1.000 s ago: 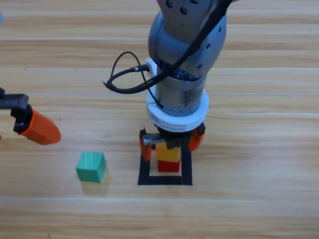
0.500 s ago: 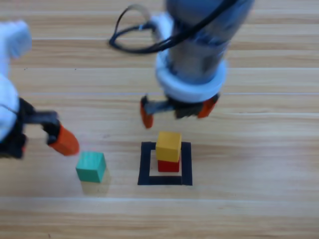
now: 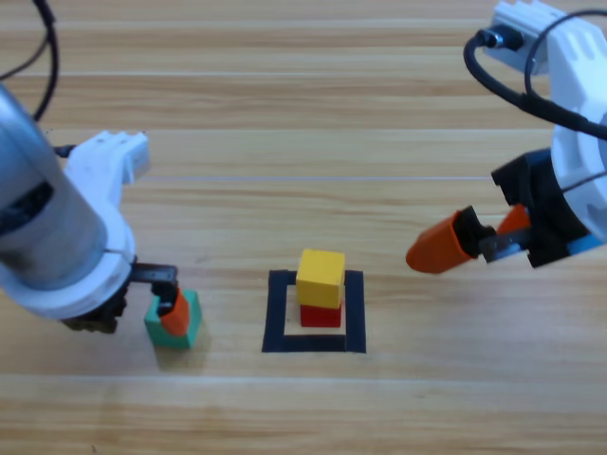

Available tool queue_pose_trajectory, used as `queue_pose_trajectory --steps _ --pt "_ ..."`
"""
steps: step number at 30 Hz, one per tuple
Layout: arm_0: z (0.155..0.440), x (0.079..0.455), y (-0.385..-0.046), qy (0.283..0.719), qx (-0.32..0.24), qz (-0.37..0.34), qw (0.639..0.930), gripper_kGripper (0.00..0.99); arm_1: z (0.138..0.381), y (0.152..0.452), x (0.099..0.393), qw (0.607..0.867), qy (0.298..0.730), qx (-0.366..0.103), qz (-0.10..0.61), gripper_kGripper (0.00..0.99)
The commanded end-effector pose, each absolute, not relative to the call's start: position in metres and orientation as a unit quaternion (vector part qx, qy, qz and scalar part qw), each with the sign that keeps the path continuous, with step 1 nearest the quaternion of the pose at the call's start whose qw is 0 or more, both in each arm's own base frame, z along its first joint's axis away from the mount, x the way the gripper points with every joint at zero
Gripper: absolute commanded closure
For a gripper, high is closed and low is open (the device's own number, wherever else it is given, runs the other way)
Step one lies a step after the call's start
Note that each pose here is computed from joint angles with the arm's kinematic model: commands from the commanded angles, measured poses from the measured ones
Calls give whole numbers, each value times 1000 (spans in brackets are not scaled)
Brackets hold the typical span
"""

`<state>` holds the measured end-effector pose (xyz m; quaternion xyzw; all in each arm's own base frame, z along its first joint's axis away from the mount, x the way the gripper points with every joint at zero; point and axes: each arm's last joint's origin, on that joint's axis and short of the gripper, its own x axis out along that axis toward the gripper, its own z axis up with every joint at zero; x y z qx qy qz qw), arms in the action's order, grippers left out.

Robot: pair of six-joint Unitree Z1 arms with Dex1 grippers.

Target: Stack the blocks in the rectangular block: red at the bottom, yellow in the middle, green on top

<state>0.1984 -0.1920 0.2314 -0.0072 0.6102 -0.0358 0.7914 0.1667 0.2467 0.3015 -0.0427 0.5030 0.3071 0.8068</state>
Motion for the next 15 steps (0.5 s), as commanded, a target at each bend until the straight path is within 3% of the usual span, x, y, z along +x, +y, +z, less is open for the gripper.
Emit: queue_pose_trajectory --steps 1,4,7,10,15 --pt "207 220 -205 625 12 -22 780 33 287 245 181 808 509 -51 293 0" --pt "200 228 -214 627 20 -21 779 33 278 245 185 821 502 -64 265 0" --pt "195 234 -219 628 24 -21 777 33 267 243 186 831 499 -46 241 0" --pt "190 239 -223 629 27 -18 776 33 269 241 187 840 488 -51 233 0" --pt "179 243 -226 632 33 -11 774 60 266 242 187 839 489 -53 233 0"
